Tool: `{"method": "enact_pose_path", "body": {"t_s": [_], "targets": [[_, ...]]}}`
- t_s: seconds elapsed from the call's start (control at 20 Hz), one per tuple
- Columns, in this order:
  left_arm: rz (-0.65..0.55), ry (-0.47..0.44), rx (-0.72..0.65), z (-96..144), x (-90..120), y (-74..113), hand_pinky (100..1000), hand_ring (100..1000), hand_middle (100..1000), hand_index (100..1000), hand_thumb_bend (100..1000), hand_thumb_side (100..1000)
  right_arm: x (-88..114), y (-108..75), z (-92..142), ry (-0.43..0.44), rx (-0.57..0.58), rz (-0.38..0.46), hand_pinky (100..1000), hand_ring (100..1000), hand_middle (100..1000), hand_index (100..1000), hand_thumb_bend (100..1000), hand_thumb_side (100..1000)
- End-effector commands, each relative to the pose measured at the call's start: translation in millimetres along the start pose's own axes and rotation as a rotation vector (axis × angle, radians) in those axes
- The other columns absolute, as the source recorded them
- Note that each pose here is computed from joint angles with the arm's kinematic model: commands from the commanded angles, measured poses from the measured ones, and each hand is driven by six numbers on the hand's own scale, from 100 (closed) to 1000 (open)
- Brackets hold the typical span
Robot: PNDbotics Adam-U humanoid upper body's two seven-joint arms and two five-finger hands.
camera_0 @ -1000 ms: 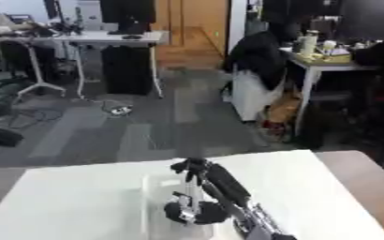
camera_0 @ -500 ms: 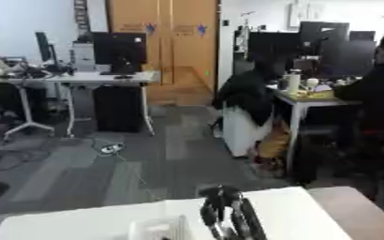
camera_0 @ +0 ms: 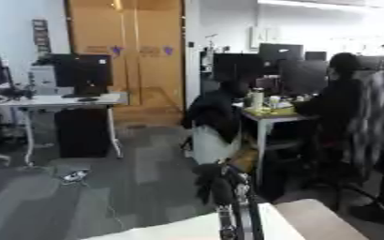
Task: Pick up objects on the table and place them in the box.
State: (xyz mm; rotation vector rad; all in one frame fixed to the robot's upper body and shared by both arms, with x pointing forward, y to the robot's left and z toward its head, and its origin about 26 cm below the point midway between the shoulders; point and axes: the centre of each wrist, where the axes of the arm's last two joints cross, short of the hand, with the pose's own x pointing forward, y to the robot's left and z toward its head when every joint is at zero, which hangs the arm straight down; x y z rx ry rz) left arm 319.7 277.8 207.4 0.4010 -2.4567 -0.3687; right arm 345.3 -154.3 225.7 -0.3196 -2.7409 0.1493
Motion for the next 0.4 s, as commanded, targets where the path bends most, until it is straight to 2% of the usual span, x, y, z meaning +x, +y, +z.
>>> {"method": "enact_pose_path", "body": {"t_s": [0.05,0.4], "targets": [[-0.009,-0.032,0.008,-6.7,6.0,4.3,590,609,744,861,154,1000,17.6,-2.7,-10.4,-0.056,-0.016,-0.030,212,330,405,590,404,1000],[-0.009,-0.033,0.012,-7.0,6.3,4.6,590,610,744,861,154,1000,25.9,-3.7,-12.9,-0.080,-0.024,-0.058,220,332,406,582,387,1000]]}}
